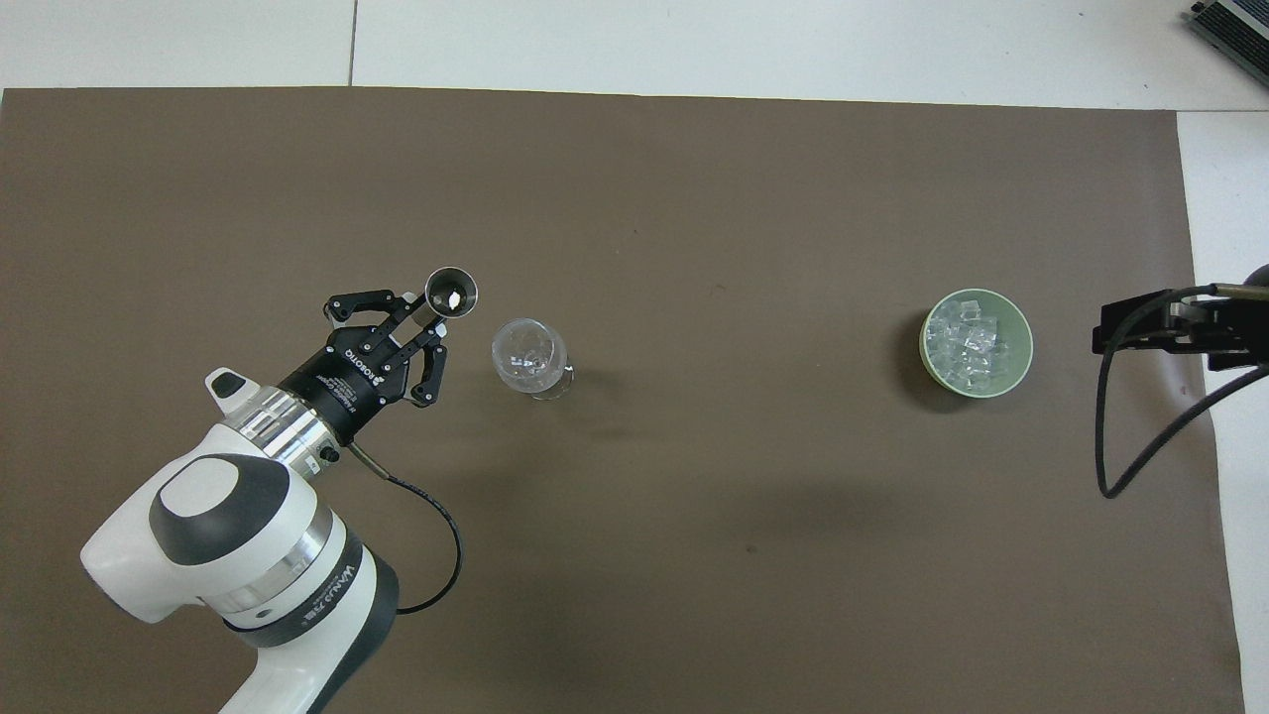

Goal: Pour wine and add ice with both arms
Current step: 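Lift the jigger with the left gripper and carry it to the glass, then tilt the jigger over the clear wine glass with the left gripper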

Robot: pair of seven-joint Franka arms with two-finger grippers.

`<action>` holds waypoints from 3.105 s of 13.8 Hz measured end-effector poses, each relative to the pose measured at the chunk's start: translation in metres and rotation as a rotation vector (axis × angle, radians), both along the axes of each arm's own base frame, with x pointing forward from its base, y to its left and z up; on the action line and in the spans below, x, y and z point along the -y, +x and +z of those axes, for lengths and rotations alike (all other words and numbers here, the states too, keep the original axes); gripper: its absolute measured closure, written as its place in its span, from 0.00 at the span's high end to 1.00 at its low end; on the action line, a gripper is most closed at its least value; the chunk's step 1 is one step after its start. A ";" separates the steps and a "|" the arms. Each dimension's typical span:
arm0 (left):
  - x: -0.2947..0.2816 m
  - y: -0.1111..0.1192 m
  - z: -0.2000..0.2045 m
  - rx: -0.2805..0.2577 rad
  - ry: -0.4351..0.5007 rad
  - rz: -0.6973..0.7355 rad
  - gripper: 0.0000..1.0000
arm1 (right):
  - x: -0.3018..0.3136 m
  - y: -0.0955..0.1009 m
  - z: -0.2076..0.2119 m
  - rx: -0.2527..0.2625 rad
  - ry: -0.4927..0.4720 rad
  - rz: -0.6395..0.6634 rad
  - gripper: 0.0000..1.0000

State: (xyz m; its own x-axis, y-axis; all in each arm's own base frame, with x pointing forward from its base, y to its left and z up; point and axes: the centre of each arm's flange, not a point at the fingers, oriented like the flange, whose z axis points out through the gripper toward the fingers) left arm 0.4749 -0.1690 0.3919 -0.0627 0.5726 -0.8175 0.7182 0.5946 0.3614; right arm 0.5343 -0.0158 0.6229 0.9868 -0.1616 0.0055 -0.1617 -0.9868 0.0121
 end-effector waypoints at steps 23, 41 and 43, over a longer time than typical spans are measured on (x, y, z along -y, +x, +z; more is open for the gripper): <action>0.017 -0.012 0.007 0.219 0.328 -0.189 0.21 | 0.000 0.000 0.000 0.000 0.000 0.000 1.00; 0.032 -0.022 0.019 0.304 0.530 -0.263 0.21 | 0.000 0.000 0.000 0.000 0.000 0.000 1.00; 0.031 -0.022 0.020 0.309 0.549 -0.265 0.21 | 0.000 0.000 0.000 0.000 0.000 0.000 1.00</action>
State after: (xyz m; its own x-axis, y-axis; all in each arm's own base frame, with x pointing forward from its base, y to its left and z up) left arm 0.4527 -0.2002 0.4119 0.3269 0.8730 -0.3620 0.6294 0.0846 0.7725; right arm 0.5343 -0.0158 0.6229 0.9868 -0.1616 0.0054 -0.1616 -0.9868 0.0121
